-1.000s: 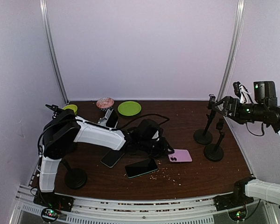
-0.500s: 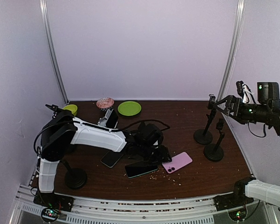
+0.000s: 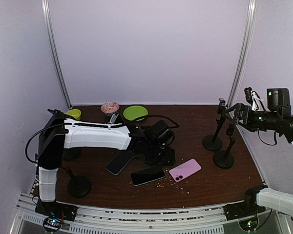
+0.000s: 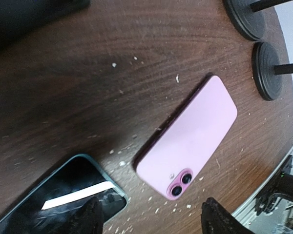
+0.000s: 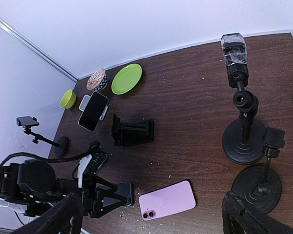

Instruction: Remove the phone from the phone stand

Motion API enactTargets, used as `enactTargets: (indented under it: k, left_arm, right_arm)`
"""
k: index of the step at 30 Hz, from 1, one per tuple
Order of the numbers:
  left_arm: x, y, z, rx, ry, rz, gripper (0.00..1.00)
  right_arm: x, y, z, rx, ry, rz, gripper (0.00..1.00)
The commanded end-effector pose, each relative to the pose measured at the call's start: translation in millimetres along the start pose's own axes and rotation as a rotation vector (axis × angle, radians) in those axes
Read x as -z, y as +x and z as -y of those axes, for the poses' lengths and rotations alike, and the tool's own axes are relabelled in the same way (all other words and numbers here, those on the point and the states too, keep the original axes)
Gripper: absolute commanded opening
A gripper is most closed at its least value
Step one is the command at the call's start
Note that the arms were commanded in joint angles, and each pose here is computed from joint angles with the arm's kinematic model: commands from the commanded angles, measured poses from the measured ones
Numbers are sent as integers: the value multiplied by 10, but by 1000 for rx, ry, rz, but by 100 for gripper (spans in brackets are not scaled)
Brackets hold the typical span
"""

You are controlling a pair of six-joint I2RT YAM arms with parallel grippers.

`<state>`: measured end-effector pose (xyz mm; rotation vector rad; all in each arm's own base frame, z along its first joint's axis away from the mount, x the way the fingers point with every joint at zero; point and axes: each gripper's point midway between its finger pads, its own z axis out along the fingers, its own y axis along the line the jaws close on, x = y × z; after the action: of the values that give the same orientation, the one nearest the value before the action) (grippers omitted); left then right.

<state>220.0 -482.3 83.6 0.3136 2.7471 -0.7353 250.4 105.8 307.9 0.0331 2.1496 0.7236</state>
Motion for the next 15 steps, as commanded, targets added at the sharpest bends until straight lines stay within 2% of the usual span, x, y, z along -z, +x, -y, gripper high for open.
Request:
enactTargets:
  k: [1, 7, 12, 15]
  left_arm:
    - [810, -190, -146, -162, -198, 95, 71]
    - [1774, -88, -936, -142, -511, 170, 70]
    - [2510, 274, -1721, 45, -766, 206, 67]
    - [2789, 483, -2031, 199, -847, 250, 66]
  right_arm:
    - [52, -28, -160, 45, -79, 17, 99]
    - [64, -27, -396, 69, -184, 7, 99]
    - [88, -34, -609, 128, -232, 5, 100]
    - [13, 4, -675, 140, -253, -6, 100]
